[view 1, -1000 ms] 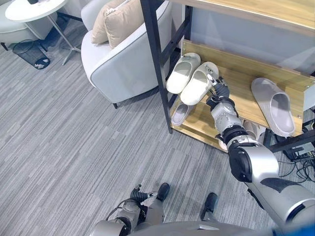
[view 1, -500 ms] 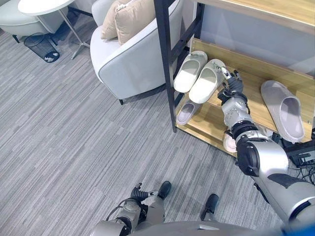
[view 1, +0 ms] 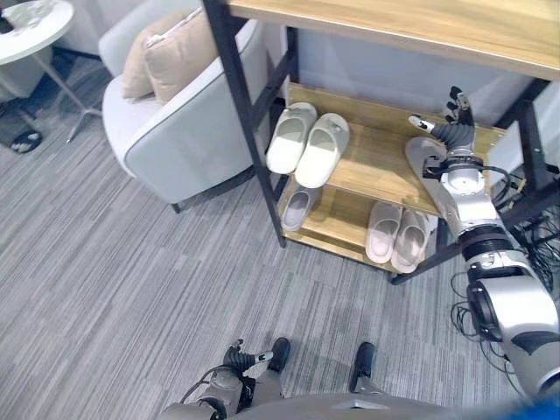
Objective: Arrange the slippers neatly on the shoe rack.
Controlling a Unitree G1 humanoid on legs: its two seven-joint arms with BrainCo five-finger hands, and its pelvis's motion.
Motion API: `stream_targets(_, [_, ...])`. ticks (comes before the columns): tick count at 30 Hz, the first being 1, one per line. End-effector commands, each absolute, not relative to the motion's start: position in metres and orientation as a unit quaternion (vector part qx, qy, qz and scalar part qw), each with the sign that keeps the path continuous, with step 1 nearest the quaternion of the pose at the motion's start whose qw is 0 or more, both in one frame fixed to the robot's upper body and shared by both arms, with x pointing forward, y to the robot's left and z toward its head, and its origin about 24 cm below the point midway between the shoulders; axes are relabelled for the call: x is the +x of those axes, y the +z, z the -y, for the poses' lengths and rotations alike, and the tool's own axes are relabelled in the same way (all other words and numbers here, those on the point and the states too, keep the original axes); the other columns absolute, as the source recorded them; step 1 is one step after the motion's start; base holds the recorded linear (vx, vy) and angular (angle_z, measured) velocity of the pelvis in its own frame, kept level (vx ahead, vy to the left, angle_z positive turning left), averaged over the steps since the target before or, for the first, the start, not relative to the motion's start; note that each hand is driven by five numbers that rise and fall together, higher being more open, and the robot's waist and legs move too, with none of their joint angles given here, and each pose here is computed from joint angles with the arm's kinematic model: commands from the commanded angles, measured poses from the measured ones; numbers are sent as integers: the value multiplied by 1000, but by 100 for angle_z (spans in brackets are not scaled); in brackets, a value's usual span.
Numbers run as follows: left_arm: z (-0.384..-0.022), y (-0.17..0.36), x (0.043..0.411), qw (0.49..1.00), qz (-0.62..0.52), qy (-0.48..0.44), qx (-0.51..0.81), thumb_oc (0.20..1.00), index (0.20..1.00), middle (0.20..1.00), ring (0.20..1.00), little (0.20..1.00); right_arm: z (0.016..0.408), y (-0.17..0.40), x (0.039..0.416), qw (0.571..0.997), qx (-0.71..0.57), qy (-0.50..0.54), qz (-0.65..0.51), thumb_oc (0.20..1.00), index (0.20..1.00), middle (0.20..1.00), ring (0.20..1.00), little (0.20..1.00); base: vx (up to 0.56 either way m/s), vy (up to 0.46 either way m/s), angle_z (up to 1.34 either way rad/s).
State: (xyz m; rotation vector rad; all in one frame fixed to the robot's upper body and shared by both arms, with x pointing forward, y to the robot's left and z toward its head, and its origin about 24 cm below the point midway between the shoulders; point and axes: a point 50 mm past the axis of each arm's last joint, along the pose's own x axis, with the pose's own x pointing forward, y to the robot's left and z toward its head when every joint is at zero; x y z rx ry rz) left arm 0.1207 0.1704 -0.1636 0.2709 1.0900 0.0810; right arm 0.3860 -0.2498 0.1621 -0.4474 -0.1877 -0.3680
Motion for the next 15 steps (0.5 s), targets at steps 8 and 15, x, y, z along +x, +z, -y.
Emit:
stream_targets(8, [-161,-168,112,829,-551,59,75,1000,1000,1000,1000,1000,234,160,402,944,-238,-229,21,1000,1000,1000,1000,1000,8,-8,-13])
stream_targets(15, [-161,-169,105,821,-563,73,61,1000,1000,1000,1000,1000,224,124,390,957,-188,-218,-31,1000,1000,1000,1000,1000,27,-11,-10])
